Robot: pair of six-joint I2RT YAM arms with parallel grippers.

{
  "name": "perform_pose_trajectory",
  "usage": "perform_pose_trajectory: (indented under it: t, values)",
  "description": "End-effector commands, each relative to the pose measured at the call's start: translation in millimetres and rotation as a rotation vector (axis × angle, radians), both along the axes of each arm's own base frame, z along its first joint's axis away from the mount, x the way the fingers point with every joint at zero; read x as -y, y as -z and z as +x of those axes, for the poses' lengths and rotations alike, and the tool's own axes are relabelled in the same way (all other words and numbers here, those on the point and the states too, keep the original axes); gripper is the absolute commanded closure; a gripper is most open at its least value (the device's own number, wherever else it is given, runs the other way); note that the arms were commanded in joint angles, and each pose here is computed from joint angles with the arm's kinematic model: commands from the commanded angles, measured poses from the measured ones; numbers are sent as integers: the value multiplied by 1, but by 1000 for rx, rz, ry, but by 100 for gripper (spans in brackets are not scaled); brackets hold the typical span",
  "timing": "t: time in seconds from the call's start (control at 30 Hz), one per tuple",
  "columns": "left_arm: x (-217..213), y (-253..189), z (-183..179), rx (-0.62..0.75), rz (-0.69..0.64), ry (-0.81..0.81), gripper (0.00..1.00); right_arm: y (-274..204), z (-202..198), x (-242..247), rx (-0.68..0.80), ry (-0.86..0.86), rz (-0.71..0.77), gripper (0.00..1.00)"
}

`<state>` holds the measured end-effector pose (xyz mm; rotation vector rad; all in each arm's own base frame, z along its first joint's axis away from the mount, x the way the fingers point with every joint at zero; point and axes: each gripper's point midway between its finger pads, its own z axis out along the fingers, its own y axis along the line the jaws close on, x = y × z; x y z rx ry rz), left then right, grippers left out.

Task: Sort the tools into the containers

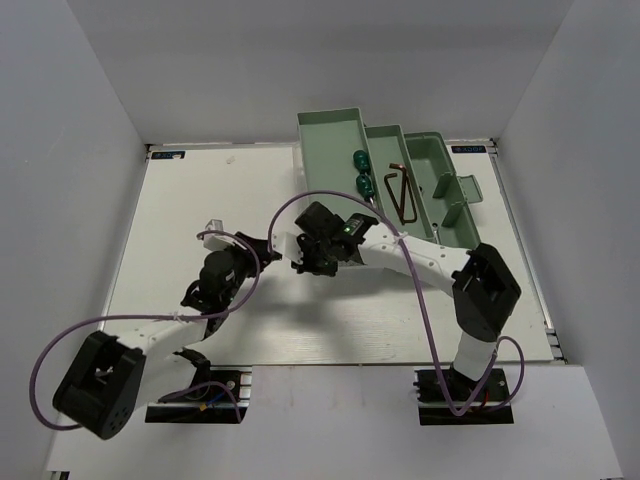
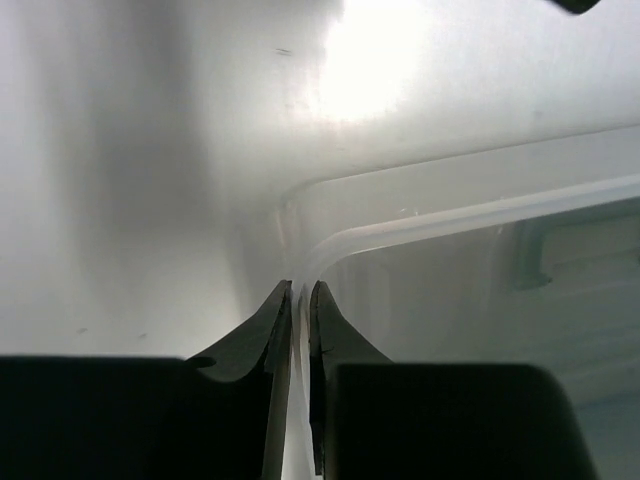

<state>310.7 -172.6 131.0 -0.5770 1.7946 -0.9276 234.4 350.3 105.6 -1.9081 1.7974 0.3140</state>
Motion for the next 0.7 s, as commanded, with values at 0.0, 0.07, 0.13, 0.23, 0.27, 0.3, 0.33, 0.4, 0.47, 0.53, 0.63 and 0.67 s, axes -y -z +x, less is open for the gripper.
perform_pose_trajectory:
  t: [0.0,0.07,0.13,0.23,0.27,0.3,0.33,0.4,0.47,0.53,0.63,0.67]
  values:
    - [-18,3,-8,-7,53,-44,43,-39,-47,-21,-202,-68,109,100]
    - [-21,5,-13,-10,67,-42,43,-45,-39,-23,-147,-75,102,100]
    - [-22,-3,-16,14,54,-43,43,-52,-14,-24,-54,53,109,100]
    - [-27,-2,-21,15,56,-53,43,-63,-2,-28,-53,181,165,100]
    - [-27,-2,-21,15,56,-53,43,-70,0,-30,-78,226,185,100]
    - [-28,-3,-22,16,56,-53,43,-68,-12,-36,-147,197,196,100]
    - [-28,1,-24,8,60,-53,43,-66,-15,-38,-190,214,196,100]
    - [-27,1,-24,7,58,-44,43,-74,-28,-47,-278,198,226,100]
    - [-27,1,-24,7,58,-44,43,-81,-36,-55,-348,164,254,100]
    - [-27,7,-25,-16,60,-45,43,-94,-30,-59,-310,162,289,100]
    - [-28,18,-23,-45,78,-54,45,-121,-16,-59,-264,170,348,100]
    - [-27,20,-22,-48,79,-53,45,-127,-16,-59,-257,165,358,100]
